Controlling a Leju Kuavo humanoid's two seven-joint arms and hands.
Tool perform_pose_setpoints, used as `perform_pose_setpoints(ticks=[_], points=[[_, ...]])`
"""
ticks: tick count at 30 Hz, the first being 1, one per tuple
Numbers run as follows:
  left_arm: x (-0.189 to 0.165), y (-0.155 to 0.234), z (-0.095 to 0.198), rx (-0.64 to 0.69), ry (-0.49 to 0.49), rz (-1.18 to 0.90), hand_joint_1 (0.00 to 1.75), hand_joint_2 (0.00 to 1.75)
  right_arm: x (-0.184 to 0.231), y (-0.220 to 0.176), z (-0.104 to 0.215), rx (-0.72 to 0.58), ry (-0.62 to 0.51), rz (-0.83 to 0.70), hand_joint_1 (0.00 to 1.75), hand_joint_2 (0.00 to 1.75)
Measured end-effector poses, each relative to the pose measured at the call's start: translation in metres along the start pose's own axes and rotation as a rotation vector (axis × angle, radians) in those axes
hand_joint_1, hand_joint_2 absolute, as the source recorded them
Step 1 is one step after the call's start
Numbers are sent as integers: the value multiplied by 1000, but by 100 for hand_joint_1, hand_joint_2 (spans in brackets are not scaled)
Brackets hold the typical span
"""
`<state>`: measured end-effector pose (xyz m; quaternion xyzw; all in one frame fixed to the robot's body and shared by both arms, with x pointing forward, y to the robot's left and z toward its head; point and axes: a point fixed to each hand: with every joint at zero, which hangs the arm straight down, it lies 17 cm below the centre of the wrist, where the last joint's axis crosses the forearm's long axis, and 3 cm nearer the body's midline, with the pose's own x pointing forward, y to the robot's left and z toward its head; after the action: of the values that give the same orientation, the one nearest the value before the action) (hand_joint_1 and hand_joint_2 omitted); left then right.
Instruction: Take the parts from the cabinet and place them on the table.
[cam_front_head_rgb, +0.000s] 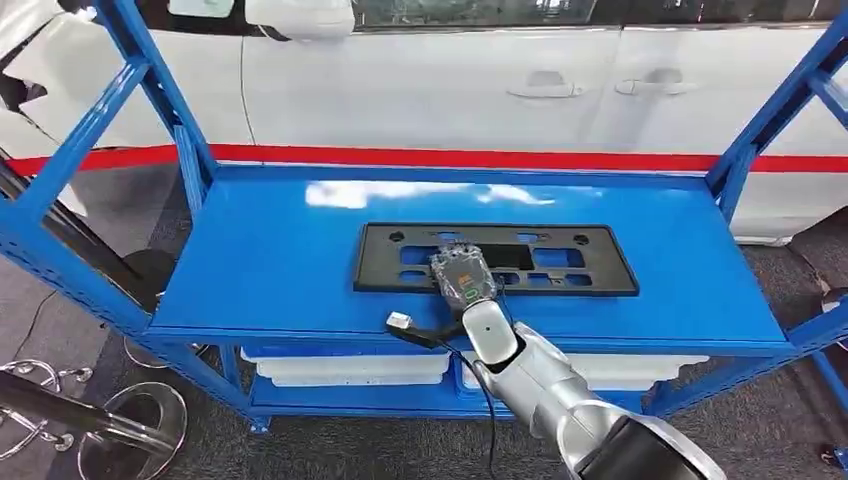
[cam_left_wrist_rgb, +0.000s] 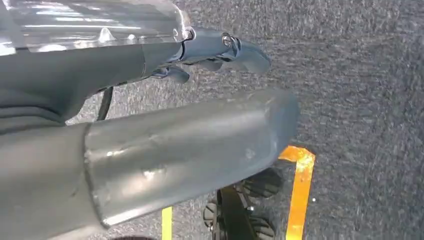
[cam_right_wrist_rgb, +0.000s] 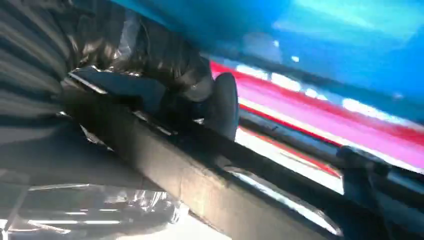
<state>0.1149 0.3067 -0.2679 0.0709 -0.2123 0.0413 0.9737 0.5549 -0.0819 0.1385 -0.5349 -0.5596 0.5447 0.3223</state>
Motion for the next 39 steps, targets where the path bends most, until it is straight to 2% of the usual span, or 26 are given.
perform_pose_setpoints(ticks=[1,2,4,5,6,12,19,24,27,31,35,39], points=[[0,1,0,1,0,1,0,0,-1,2,1,5,2,0,150,175],[0,1,0,1,0,1,0,0,-4,4,1,11,6,2,159,175],[-1,3,0,5,0,2,0,0,-5,7,3,18,9,2,157,175],[0,5,0,7,-2,1,0,0,-6,9,3,20,11,0,166,175],[0,4,0,2,-8,1,0,0,-6,9,3,22,11,-2,162,175],[20,5,1,-26,-116,-10,0,0,-12,7,1,9,12,-23,168,175],[24,6,1,-32,-136,-5,0,0,-18,6,0,-8,8,-47,168,175],[28,6,2,-41,-156,39,0,0,-16,-5,-2,-53,-18,-146,168,175],[39,4,3,-57,-193,117,0,0,-13,-30,-4,-141,-38,-268,168,175],[50,13,4,-13,-248,155,0,0,-15,-76,4,-298,-55,-471,168,175],[58,9,7,-38,-290,176,0,0,-24,-136,27,-495,-95,-683,168,175],[56,5,10,-62,-304,185,0,0,-29,-165,54,-598,-118,-801,168,175]])
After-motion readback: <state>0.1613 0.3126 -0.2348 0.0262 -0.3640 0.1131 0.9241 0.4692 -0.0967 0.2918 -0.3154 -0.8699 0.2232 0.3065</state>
